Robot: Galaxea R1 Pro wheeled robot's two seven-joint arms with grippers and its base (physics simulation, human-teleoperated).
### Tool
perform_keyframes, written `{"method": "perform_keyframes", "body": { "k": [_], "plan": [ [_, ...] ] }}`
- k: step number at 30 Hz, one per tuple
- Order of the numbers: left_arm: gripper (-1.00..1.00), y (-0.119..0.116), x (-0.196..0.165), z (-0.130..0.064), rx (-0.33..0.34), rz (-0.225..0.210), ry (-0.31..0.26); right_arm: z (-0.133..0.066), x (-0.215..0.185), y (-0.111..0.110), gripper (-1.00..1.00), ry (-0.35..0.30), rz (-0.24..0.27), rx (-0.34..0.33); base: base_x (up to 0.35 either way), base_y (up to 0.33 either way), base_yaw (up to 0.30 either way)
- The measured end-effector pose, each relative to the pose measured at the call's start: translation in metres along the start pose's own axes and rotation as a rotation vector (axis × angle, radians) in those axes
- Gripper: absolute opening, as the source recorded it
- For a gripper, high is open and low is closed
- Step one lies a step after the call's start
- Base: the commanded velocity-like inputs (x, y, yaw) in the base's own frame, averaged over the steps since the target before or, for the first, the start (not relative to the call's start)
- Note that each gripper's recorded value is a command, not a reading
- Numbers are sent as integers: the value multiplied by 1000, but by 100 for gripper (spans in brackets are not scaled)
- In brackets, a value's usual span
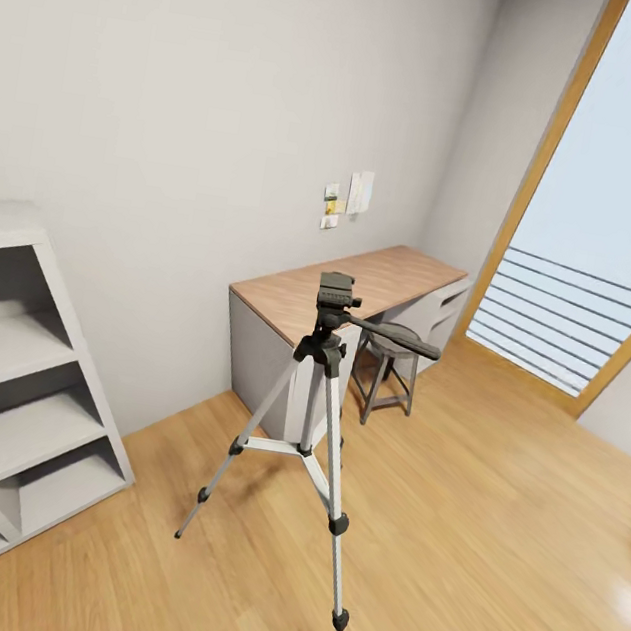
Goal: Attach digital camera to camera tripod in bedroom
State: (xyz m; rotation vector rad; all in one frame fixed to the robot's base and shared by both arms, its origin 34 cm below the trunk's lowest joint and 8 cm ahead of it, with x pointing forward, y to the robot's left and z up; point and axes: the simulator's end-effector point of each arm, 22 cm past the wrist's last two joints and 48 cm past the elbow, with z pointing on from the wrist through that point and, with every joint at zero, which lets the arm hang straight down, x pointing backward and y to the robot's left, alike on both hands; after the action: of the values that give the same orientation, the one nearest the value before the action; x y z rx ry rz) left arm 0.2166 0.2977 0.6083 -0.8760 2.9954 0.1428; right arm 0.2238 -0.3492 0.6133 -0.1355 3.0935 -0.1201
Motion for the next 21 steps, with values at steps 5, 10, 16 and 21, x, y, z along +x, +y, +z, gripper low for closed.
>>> {"method": "perform_keyframes", "body": {
  "k": [5, 10, 16, 21],
  "plan": [
    [-100, 0, 0, 0, 0, 1, 0, 0, -2, -1, 100, -6, 1, 6, 0, 0, 0],
    [-100, -1, 0, 0, 0, 2, 1, 0, -3, -1, 100, -12, 5, 8, -76, 0, 0],
    [-100, -1, 0, 0, 1, 1, 0, 0, -3, 1, 100, -11, -2, -2, -30, 0, 0],
    [-100, -1, 1, 0, 0, 1, 1, 0, -11, 2, 100, -25, -6, -16, -6, 0, 0]
  ]
}}
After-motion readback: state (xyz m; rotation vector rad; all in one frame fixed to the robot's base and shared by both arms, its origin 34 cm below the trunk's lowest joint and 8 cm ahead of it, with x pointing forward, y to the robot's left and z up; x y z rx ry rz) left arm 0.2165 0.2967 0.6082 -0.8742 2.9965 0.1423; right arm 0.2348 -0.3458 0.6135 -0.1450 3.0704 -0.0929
